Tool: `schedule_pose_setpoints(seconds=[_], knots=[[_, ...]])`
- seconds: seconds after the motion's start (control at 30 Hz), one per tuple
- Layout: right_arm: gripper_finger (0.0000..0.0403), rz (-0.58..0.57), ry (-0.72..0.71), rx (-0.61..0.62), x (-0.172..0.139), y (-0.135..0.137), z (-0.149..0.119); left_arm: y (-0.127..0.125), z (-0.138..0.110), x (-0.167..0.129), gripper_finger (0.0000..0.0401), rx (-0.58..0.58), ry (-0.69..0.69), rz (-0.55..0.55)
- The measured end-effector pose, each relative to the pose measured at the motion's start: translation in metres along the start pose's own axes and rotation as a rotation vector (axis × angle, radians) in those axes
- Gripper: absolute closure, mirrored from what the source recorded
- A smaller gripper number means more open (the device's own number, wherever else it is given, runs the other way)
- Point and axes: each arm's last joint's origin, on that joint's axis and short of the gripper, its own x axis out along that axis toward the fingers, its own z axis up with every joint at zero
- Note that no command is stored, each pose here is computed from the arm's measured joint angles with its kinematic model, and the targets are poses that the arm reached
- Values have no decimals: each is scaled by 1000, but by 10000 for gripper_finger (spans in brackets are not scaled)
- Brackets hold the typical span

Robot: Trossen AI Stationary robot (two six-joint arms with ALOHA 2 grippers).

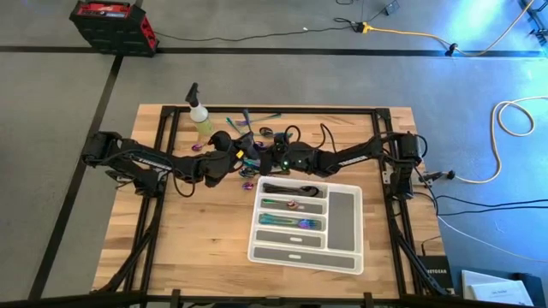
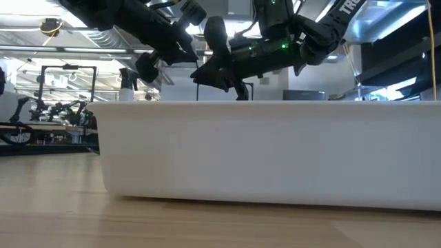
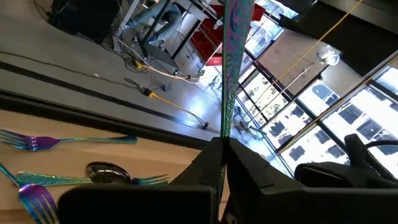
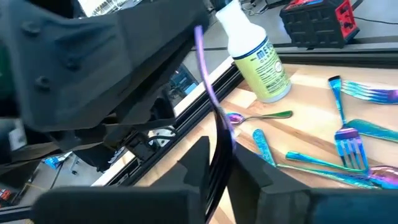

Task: Sort silverware
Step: Put the purple fork into the white silverware tray

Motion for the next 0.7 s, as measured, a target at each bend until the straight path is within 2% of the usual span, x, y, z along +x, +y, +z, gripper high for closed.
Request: schedule_pose_setpoints(seconds=[0.1, 0.3, 0.5, 0.7], knots=[[397, -14, -2, -21, 0, -1, 0, 0, 0, 0, 400, 7, -1, 2], [401, -22, -9, -43, 0, -1, 0, 0, -1, -1, 400, 73, 0, 0], [402, -14, -5, -44, 0, -1, 0, -1, -1, -2, 400, 50, -5, 4], [402, -9, -1, -45, 0, -1, 0, -1, -2, -4, 400, 80, -3, 4]])
